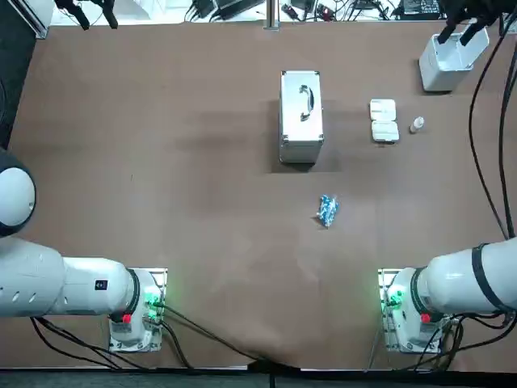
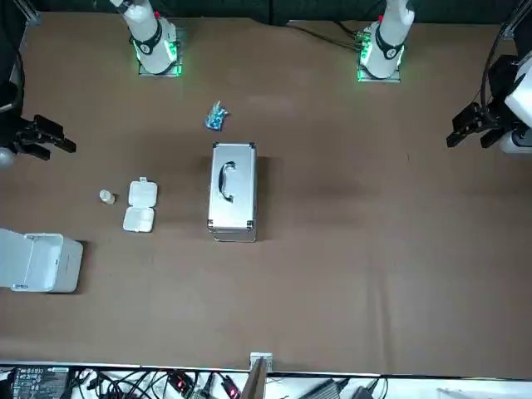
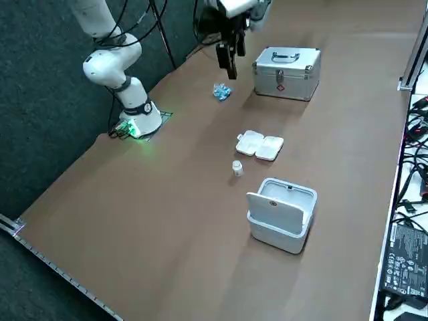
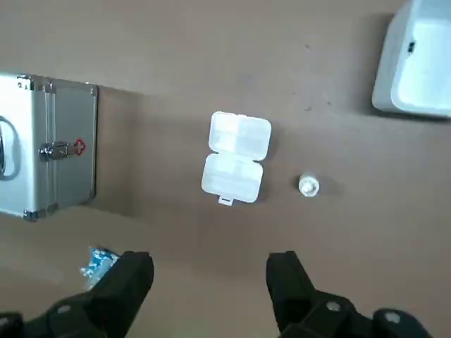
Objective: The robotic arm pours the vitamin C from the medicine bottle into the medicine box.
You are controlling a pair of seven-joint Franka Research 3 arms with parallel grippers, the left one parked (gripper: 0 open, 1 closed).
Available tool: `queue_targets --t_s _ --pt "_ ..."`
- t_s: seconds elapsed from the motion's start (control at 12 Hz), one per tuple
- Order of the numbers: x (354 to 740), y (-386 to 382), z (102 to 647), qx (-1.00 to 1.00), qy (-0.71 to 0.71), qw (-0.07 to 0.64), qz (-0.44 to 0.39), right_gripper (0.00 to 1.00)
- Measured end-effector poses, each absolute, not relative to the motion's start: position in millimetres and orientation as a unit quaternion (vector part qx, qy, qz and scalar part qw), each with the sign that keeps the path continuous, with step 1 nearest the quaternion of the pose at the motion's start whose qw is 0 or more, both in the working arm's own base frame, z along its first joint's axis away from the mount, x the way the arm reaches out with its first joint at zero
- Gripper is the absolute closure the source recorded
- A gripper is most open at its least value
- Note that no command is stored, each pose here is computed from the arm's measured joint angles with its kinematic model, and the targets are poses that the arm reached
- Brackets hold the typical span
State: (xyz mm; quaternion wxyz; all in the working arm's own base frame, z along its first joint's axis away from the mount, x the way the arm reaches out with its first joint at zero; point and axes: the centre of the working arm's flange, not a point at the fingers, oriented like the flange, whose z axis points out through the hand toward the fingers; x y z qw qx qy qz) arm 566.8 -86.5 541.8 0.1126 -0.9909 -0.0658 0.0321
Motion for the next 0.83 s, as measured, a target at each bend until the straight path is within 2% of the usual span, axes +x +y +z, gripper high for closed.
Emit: queue_targets --t_s 0.83 --pt "566.5 -133.1 484.0 -0.945 -0.243 0.201 -0.088 0.00"
